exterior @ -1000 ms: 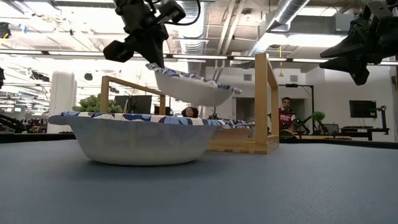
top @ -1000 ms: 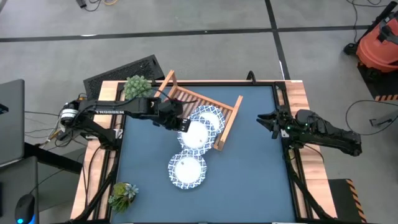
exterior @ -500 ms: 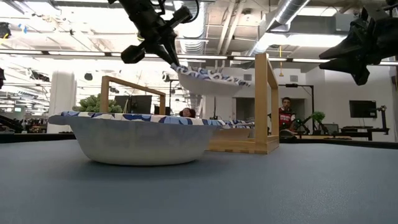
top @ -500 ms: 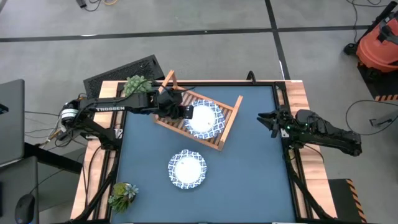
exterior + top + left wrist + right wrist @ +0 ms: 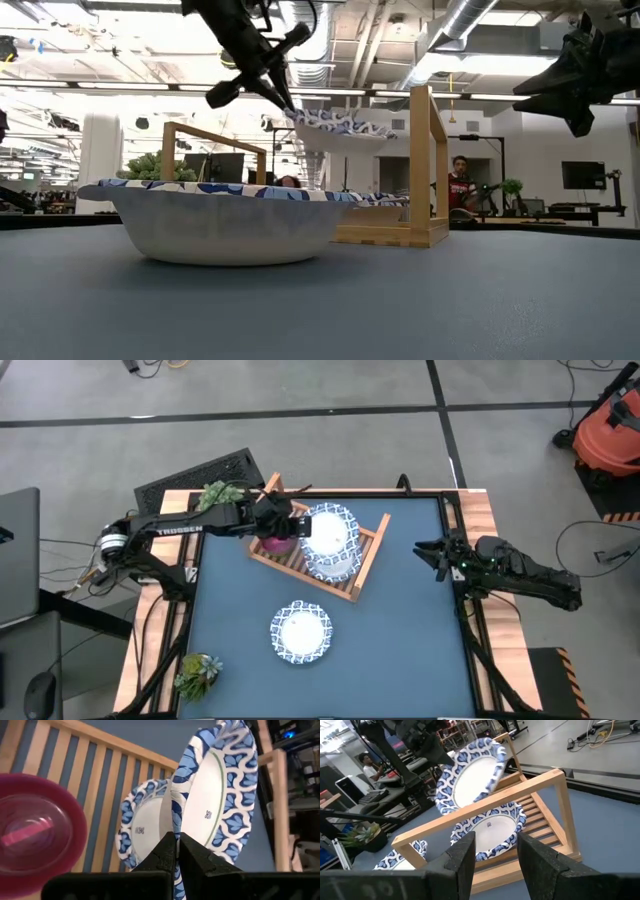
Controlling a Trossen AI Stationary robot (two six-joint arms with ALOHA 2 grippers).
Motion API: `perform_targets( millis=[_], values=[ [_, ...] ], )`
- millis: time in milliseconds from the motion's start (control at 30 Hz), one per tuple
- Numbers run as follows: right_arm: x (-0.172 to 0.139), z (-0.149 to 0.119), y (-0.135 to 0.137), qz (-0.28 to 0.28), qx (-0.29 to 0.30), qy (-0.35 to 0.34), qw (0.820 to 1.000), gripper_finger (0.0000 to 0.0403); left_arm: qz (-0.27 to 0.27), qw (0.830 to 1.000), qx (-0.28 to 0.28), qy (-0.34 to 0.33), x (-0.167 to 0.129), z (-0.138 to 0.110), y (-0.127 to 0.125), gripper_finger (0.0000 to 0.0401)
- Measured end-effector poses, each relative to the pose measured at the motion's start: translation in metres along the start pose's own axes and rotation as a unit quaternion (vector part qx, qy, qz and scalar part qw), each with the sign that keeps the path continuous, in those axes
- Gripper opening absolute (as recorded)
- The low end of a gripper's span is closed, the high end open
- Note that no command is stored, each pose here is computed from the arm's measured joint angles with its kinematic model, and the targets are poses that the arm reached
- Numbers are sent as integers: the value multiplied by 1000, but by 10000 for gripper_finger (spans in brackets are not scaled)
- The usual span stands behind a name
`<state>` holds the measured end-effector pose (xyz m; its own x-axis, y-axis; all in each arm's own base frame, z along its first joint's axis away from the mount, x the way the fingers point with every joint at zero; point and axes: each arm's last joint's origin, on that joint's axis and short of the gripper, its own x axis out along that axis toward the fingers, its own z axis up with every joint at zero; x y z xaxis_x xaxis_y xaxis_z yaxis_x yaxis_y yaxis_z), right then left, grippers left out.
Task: Place and stack bowls onto a shelf
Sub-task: Stack the large white bowl on top of the large white bowl on the shelf
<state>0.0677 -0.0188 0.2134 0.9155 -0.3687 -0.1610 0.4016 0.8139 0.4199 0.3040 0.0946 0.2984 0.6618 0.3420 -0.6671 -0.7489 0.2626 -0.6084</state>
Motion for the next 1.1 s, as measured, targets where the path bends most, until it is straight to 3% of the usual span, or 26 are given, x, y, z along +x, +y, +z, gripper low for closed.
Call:
perform_targets(
  millis=[367,667,1100],
  values=[
    [0,0,-1,-6,4,-2,1000,171,10,998,9,57,44,-11,4,0],
    [0,0,-1,-8,4,-3,1000,171,5,998,10,65,45,-9,5,0],
    [0,-1,-2,-17,12,-1,1000,171,13,994,12,103,72,-17,11,0]
  ],
)
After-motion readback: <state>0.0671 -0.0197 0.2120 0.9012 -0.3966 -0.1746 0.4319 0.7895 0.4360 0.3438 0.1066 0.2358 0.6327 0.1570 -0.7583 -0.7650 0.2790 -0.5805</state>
